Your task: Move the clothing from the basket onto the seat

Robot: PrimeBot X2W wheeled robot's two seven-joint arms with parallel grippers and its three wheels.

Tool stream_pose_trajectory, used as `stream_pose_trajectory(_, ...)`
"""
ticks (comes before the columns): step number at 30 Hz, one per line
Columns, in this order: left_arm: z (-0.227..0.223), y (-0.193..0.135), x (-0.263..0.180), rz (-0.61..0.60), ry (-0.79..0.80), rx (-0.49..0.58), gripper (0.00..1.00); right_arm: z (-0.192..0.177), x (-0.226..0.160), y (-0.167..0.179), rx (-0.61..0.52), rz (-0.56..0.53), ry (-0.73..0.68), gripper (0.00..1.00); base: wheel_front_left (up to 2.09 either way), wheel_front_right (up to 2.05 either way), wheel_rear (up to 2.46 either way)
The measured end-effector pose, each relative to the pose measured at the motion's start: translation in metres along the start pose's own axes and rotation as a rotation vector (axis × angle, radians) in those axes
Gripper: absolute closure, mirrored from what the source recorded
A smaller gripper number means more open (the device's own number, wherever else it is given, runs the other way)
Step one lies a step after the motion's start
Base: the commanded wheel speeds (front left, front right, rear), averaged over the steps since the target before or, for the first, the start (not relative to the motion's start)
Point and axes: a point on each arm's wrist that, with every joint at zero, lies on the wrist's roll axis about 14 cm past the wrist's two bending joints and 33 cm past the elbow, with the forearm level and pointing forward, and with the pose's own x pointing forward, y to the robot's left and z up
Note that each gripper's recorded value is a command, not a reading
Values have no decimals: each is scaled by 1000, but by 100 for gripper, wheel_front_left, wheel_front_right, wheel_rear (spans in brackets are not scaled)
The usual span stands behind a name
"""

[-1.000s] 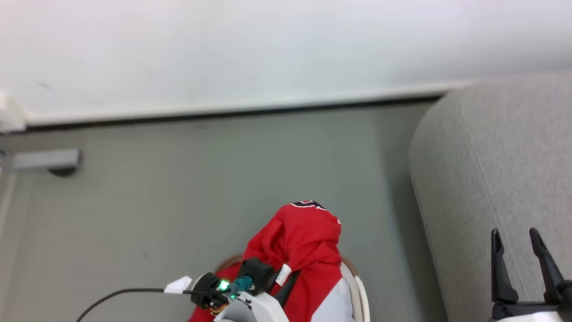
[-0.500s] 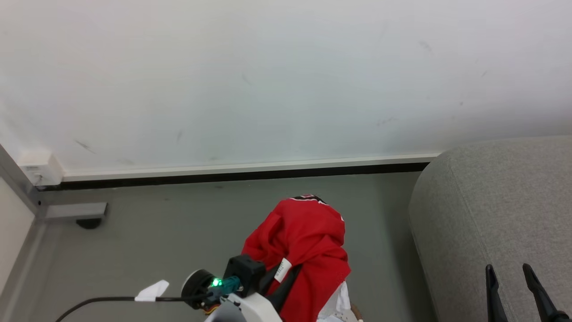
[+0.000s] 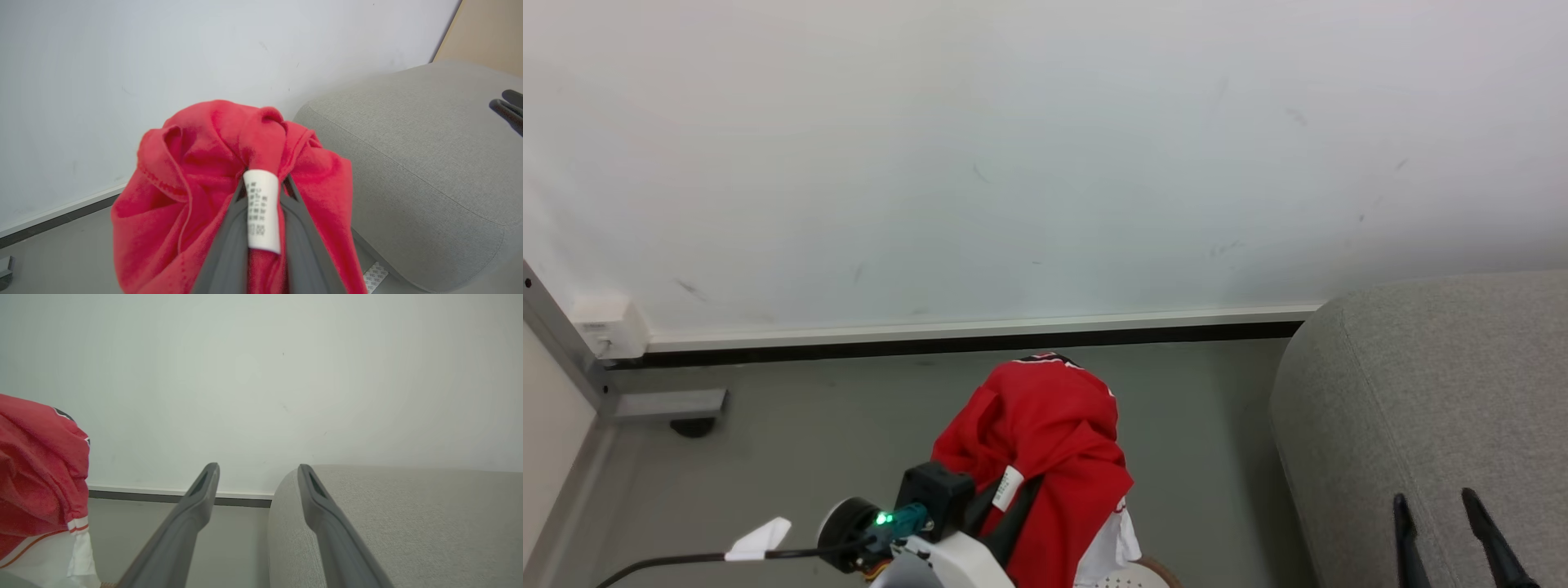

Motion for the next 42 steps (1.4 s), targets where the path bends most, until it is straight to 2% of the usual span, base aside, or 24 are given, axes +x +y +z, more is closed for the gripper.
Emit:
stream_pose_trajectory(5, 5, 0, -1, 2, -6, -1, 100, 4, 2, 38, -71, 129, -13, 0, 0, 0, 0)
stream_pose_trajectory(12, 15, -9, -1, -31, -22, 6, 100, -7, 2, 90, -189, 401, 16, 0, 0, 0, 0)
stream_pose_trajectory(21, 27, -22, -4, -83, -32, 2, 100, -20, 10, 146, -262, 649, 46, 0, 0, 0, 0)
stream_pose_trajectory(30, 29, -37, -6, -138, -22, -19, 100, -22, 23, 193, -304, 789, 47, 0, 0, 0, 0)
stream_pose_trajectory(35, 28, -39, -7, -146, -10, -42, 100, -18, 29, 212, -303, 822, 40, 0, 0, 0, 0)
stream_pose_trajectory(36, 28, -39, -7, -148, -8, -43, 100, -21, 29, 214, -293, 825, 51, 54, 0, 0, 0)
stream_pose_trajectory(37, 27, -39, -8, -148, -7, -45, 100, -23, 27, 217, -282, 830, 62, 100, 0, 0, 0)
stream_pose_trajectory(42, 24, -32, -10, -120, 2, -47, 100, -19, 29, 224, -215, 820, 65, 100, 0, 0, 0)
